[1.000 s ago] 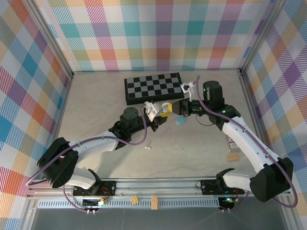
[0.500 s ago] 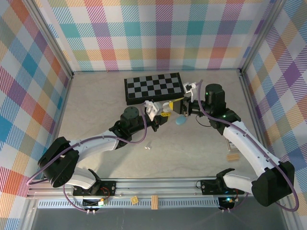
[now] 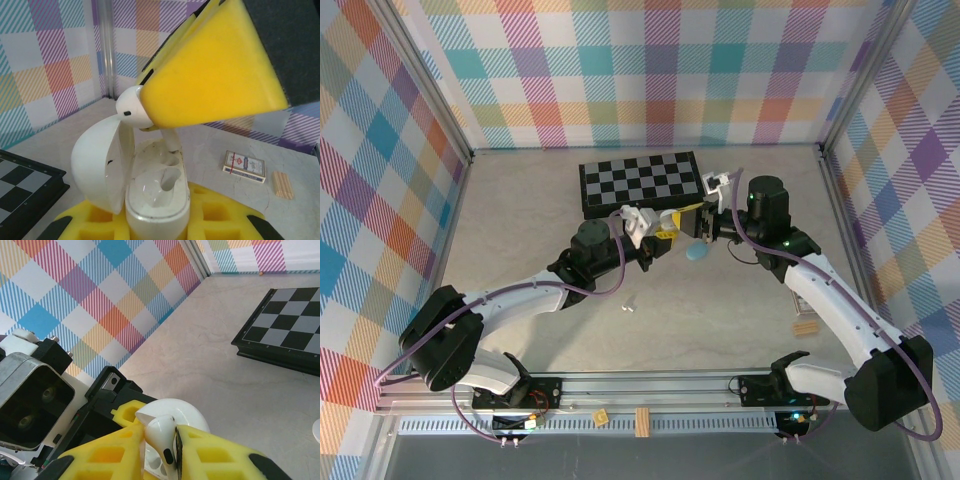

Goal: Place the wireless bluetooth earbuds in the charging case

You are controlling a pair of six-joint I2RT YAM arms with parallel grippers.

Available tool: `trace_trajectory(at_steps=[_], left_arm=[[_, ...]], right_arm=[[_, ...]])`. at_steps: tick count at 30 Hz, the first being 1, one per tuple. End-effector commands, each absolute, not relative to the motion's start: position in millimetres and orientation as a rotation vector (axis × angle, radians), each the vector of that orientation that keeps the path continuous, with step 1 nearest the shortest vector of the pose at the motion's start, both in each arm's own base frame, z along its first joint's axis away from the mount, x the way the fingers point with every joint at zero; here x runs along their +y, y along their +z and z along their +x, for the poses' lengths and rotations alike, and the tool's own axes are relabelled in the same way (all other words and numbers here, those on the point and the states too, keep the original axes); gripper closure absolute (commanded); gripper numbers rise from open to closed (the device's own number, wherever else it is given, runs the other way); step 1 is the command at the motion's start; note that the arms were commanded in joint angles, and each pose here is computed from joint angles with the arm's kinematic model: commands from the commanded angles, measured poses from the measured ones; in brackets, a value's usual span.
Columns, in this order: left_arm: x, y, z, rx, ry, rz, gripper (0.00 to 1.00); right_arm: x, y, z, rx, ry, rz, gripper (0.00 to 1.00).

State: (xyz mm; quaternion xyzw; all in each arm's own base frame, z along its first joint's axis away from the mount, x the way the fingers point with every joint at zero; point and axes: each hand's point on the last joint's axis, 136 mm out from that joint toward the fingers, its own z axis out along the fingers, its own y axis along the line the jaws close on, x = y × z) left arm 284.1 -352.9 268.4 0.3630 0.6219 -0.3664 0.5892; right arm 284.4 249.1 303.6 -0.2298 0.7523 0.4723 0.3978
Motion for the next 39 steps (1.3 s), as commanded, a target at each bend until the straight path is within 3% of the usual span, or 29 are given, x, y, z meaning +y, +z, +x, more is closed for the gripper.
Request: trace_trajectory(at_steps=[1, 21, 39], left_arm=[[-359.7, 296.3, 280.0, 1.381, -0.898, 0.836, 0.90], [-364.4, 295.9, 280.5, 1.396, -0.935, 0.833, 0.90], [-367.7, 318.9, 276.8, 1.370, -1.040, 0.775, 0.88]], right_arm=[[250.2, 299.6, 283.1, 1.889, 1.209, -0.613, 0.76], [247.2, 327.2, 289.2, 1.722, 1.182, -0.587, 0.77], [248.7, 302.7, 290.5, 1.746, 1.174, -0.605, 0.77]])
